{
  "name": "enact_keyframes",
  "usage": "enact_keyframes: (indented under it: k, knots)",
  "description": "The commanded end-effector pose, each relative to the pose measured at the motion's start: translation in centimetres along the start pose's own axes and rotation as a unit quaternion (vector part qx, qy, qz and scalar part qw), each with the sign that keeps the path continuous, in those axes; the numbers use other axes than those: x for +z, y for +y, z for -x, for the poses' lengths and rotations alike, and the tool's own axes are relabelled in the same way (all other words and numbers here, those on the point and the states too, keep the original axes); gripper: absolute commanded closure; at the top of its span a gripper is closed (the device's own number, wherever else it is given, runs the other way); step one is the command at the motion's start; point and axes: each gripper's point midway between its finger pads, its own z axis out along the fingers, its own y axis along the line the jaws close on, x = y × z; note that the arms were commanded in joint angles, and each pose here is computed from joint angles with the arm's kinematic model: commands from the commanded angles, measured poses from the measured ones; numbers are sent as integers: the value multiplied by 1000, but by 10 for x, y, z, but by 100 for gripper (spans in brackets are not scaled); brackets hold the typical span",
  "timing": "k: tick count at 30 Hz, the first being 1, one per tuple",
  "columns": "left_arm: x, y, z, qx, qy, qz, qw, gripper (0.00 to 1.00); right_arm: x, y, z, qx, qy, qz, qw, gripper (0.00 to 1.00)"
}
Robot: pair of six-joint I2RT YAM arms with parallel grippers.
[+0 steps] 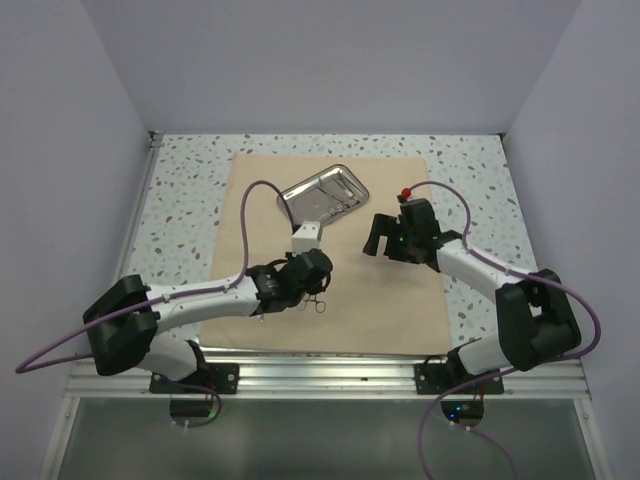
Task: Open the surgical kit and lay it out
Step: Place the medical item in the surgical kit.
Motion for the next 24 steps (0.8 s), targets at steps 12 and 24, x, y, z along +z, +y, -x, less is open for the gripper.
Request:
enact_keyframes:
  k: [12,24]
  knots:
    - [25,-1,-15,-56,-35,67,996,24,-5,4,13,-5,-30,3,1000,2]
    - [50,59,137,-42,-155,111,981,33,-3,10,10,-1,-21,20,1000,2]
